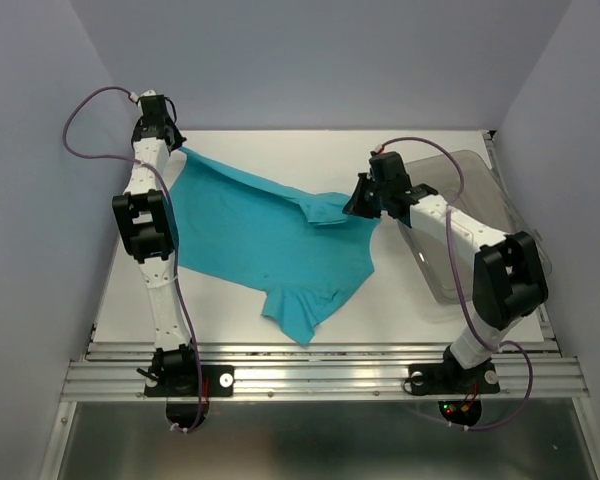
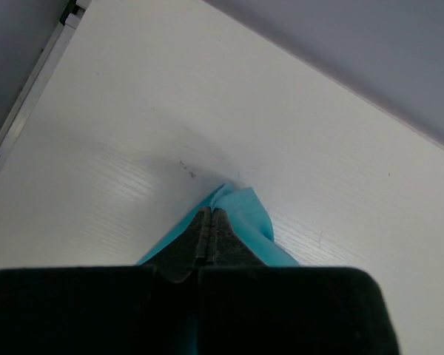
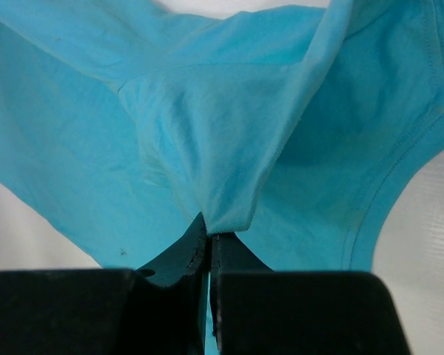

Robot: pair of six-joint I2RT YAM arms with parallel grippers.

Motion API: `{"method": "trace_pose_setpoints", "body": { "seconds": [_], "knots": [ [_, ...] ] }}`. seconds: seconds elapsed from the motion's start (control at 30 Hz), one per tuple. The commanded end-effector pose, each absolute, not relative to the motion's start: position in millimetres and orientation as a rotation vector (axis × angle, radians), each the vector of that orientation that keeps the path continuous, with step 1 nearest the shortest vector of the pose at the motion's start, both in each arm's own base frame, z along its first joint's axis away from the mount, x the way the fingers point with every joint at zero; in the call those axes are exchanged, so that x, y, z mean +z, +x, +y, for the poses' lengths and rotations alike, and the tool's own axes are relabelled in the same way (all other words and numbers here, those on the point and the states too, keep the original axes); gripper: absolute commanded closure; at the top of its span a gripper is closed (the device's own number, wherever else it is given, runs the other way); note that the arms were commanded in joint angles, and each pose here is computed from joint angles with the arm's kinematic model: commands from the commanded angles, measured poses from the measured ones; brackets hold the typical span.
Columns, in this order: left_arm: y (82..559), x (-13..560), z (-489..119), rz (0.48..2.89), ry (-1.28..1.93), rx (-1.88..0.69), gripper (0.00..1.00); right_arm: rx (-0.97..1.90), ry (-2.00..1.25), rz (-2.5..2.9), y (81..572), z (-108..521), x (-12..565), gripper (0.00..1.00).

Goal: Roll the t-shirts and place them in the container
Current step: Fold the T-shirt at the center of the board.

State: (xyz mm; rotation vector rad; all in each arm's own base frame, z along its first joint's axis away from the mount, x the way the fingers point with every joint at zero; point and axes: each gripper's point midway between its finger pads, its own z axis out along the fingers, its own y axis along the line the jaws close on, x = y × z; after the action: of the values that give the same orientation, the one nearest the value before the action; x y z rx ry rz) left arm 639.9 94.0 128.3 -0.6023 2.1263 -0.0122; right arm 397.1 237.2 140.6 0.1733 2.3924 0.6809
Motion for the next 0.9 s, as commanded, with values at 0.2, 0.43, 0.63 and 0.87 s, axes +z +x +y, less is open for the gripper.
{"method": "trace_pose_setpoints", "body": {
  "seconds": [0.2, 0.43, 0.63, 0.87],
  "knots": [
    [632, 138, 112, 2.119, -0.617, 0.047, 1.0, 0.748, 0.203, 2.337, 374, 259, 140, 0.99],
    [614, 135, 112, 2.16, -0.652, 0.064, 1.0, 0.739, 0.296, 2.349, 364, 258, 117, 0.99],
    [594, 123, 114, 2.21, -0.678, 0.109, 1.0, 0.713, 0.341, 2.364, 357, 254, 102, 0.99],
    [577, 118, 112, 2.226, -0.714, 0.11, 1.0, 0.705, 0.359, 2.366, 354, 250, 98, 0.99]
  ]
}}
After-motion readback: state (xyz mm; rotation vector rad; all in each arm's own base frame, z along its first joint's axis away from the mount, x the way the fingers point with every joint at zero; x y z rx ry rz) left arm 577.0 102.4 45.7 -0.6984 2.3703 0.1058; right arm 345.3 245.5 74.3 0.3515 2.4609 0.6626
